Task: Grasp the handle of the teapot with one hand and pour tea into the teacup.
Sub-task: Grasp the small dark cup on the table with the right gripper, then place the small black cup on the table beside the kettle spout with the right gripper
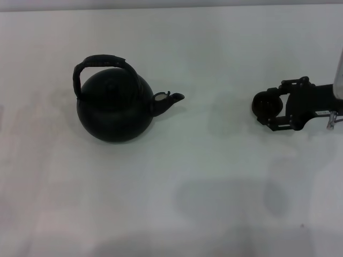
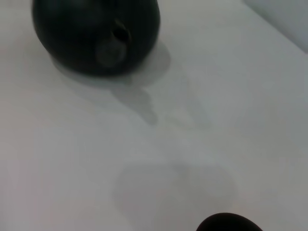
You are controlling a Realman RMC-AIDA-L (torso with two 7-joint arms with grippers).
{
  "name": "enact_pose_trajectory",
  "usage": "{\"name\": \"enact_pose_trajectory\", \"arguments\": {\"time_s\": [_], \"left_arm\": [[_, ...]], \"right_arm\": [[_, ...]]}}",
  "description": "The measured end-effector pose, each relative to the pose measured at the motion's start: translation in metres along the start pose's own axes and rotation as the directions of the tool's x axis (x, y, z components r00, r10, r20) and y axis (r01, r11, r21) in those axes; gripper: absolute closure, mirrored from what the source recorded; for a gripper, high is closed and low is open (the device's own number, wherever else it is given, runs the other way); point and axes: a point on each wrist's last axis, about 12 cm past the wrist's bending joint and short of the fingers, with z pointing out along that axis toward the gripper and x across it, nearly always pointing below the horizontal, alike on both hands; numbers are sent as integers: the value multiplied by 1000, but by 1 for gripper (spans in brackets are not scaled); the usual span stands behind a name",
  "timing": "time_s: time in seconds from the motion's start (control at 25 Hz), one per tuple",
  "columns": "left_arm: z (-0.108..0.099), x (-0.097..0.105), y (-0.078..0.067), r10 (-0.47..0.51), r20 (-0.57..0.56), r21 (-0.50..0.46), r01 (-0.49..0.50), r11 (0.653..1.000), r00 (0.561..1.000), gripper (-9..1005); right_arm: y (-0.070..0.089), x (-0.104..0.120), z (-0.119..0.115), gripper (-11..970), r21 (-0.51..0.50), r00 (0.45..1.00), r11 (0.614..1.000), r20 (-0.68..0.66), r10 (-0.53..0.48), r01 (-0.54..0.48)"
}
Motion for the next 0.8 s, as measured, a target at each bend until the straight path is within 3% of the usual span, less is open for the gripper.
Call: {"name": "enact_pose_trajectory", "arguments": {"time_s": [0.4, 0.8], "left_arm": [[0, 0, -1, -2, 3, 6, 2, 1000, 1000, 377], [1, -1, -4, -4, 9, 24, 3, 1000, 1000, 378]], "right_arm": [[-1, -29, -7, 224, -46, 999, 999, 40, 15, -13], [13, -59, 16, 218, -88, 997, 995, 63, -42, 47]]}}
